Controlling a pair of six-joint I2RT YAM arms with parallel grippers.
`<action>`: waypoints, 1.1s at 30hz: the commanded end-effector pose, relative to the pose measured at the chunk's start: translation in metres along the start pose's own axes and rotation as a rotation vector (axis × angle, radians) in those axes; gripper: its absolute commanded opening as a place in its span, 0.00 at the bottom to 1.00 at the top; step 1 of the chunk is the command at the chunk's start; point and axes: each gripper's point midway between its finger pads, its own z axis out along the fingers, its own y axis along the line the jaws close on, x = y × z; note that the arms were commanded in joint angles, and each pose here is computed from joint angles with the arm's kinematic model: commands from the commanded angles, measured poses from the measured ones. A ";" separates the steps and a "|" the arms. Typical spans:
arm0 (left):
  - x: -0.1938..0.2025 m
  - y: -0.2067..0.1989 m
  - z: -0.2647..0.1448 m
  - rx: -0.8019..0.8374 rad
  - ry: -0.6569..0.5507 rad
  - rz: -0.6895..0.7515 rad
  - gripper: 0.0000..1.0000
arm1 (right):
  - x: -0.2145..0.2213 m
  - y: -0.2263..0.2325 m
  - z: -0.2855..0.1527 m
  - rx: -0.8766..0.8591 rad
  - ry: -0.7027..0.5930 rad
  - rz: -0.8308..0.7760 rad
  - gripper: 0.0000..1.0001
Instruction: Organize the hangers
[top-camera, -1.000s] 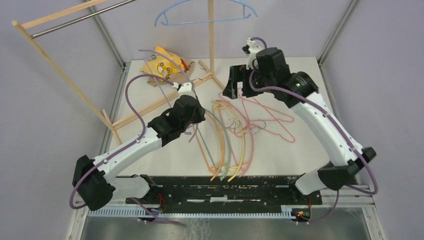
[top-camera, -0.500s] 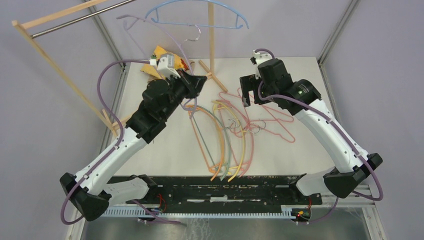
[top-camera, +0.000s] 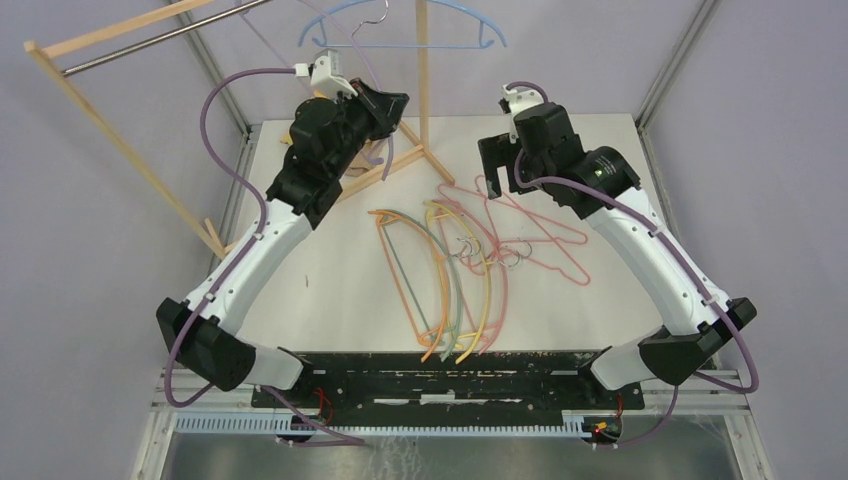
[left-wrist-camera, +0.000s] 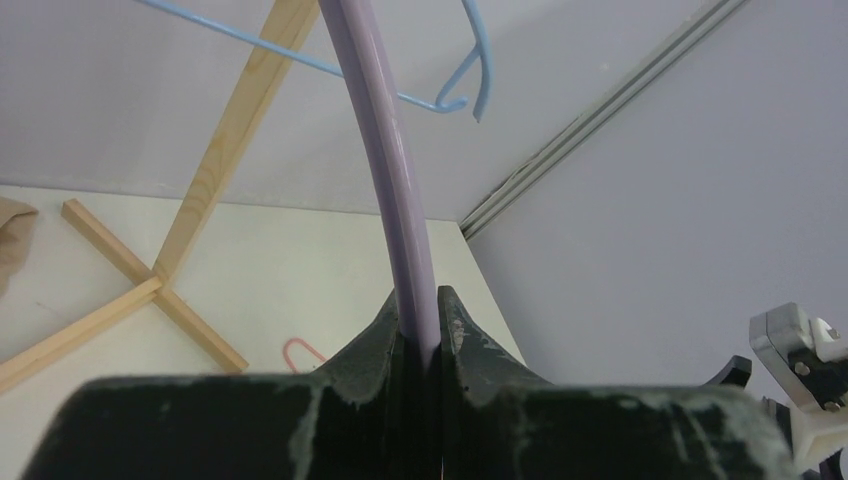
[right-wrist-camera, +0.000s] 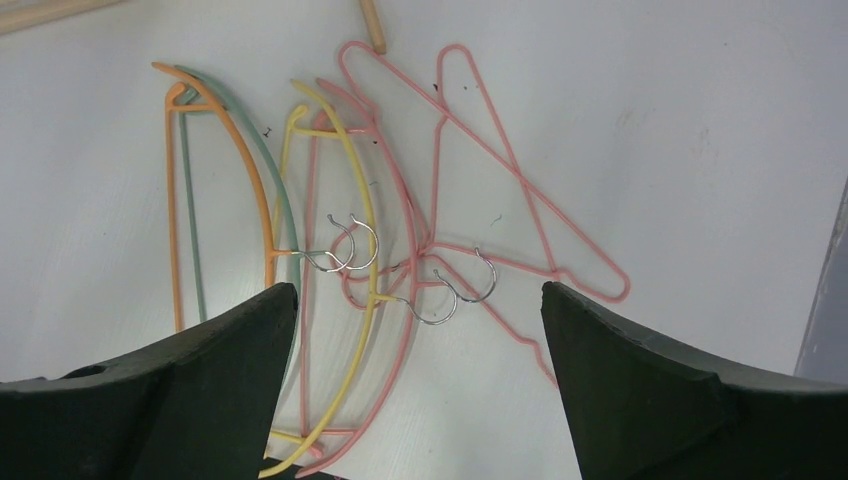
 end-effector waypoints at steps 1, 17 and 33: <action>-0.051 -0.033 0.007 0.119 -0.141 -0.037 0.03 | -0.019 -0.010 -0.003 0.037 -0.057 0.000 1.00; -0.082 -0.014 0.053 0.104 -0.229 -0.110 0.03 | -0.026 -0.023 0.014 0.031 -0.031 0.029 1.00; -0.033 0.008 0.106 0.026 -0.021 -0.210 0.03 | -0.019 -0.036 0.024 0.038 -0.005 0.078 1.00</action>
